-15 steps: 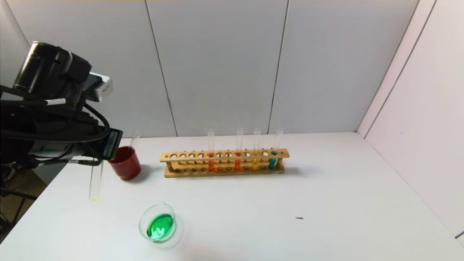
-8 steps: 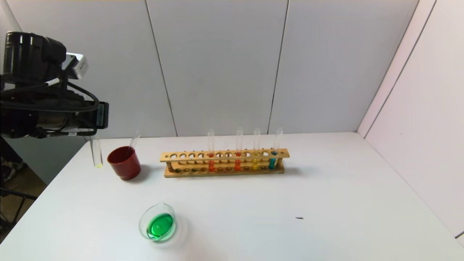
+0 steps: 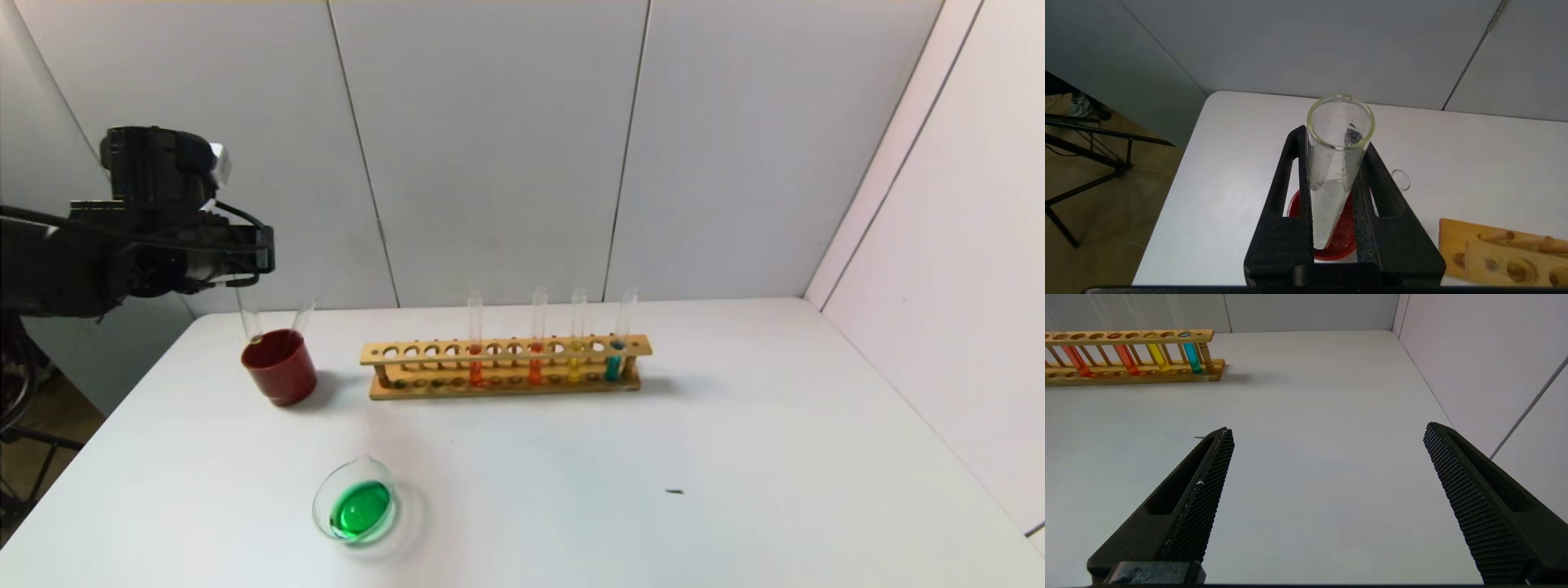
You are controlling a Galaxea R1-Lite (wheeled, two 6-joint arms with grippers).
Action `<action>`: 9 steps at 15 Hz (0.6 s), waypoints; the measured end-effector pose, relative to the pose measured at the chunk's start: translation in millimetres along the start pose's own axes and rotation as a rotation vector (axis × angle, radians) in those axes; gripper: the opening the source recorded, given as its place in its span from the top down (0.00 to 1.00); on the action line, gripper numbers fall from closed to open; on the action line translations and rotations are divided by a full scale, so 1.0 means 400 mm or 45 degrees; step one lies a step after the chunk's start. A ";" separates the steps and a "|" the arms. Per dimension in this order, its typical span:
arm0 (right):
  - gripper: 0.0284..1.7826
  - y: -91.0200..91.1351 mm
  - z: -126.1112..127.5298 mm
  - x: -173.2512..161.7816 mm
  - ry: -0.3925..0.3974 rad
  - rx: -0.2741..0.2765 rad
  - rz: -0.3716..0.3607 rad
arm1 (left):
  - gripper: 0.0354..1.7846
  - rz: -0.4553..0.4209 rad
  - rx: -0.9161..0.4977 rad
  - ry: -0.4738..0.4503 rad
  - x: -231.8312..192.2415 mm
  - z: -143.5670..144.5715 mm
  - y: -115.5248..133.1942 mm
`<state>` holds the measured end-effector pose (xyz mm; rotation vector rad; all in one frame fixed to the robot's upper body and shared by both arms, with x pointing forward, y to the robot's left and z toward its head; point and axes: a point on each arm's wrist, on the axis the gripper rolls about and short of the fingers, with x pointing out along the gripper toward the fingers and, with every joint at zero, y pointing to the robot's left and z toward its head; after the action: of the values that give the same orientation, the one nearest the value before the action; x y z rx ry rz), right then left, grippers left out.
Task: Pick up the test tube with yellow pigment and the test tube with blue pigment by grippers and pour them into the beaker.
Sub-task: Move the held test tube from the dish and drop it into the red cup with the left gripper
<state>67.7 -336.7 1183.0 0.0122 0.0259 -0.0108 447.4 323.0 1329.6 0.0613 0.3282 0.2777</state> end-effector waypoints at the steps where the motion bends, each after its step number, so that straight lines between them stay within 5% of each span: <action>1: 0.05 0.000 0.000 0.000 0.000 0.001 0.001 | 0.84 0.000 0.000 -0.002 0.024 -0.008 -0.007; 9: 0.05 0.000 0.000 0.000 0.000 0.000 0.000 | 0.84 -0.009 0.003 0.040 0.111 -0.060 -0.029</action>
<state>67.7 -336.7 1183.0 0.0122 0.0259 -0.0108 482.7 324.7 1291.9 0.0581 0.3596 0.2717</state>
